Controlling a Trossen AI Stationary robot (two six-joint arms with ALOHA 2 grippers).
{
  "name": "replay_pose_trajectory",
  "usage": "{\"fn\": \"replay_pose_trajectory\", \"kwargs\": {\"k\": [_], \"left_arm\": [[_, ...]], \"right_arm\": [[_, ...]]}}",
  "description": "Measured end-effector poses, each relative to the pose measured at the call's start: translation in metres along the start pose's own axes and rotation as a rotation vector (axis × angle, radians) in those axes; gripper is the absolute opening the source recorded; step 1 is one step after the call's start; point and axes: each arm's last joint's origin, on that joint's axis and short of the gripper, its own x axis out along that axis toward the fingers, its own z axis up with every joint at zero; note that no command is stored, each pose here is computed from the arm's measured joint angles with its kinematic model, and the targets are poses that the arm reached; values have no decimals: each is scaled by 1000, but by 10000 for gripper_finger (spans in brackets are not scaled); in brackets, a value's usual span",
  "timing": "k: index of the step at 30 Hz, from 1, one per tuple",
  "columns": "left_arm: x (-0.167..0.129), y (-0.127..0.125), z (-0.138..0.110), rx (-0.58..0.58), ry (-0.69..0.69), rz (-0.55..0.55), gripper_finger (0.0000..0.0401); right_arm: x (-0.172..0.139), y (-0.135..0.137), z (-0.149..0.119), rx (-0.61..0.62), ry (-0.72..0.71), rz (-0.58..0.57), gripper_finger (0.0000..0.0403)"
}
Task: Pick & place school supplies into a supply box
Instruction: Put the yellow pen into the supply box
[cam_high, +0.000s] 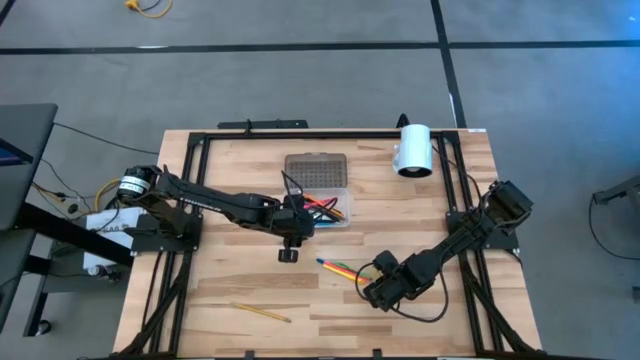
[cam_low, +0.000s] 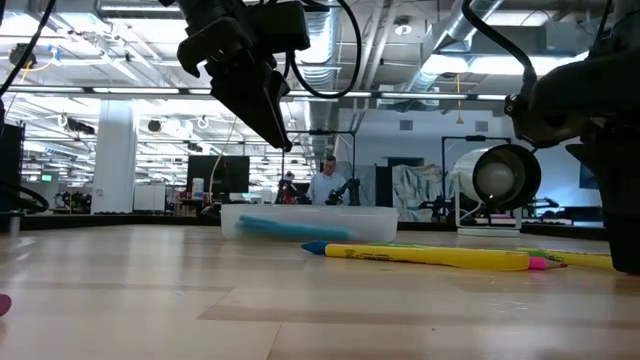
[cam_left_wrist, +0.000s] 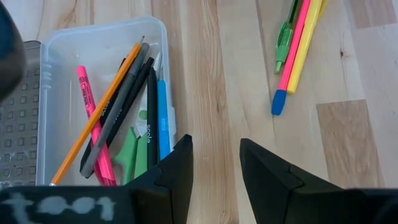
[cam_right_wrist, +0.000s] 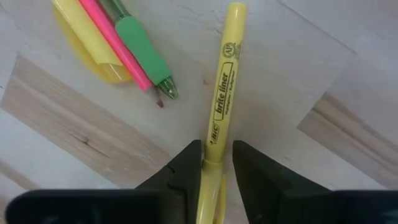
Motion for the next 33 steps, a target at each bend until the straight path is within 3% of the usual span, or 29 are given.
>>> {"fn": "replay_pose_trajectory", "kwargs": {"k": [13, 33], "left_arm": [[0, 0, 0, -1, 1, 6, 123], [0, 0, 0, -11, 1, 8, 123]], "right_arm": [[0, -1, 0, -7, -1, -4, 18], [1, -1, 0, -8, -3, -4, 24]]}}
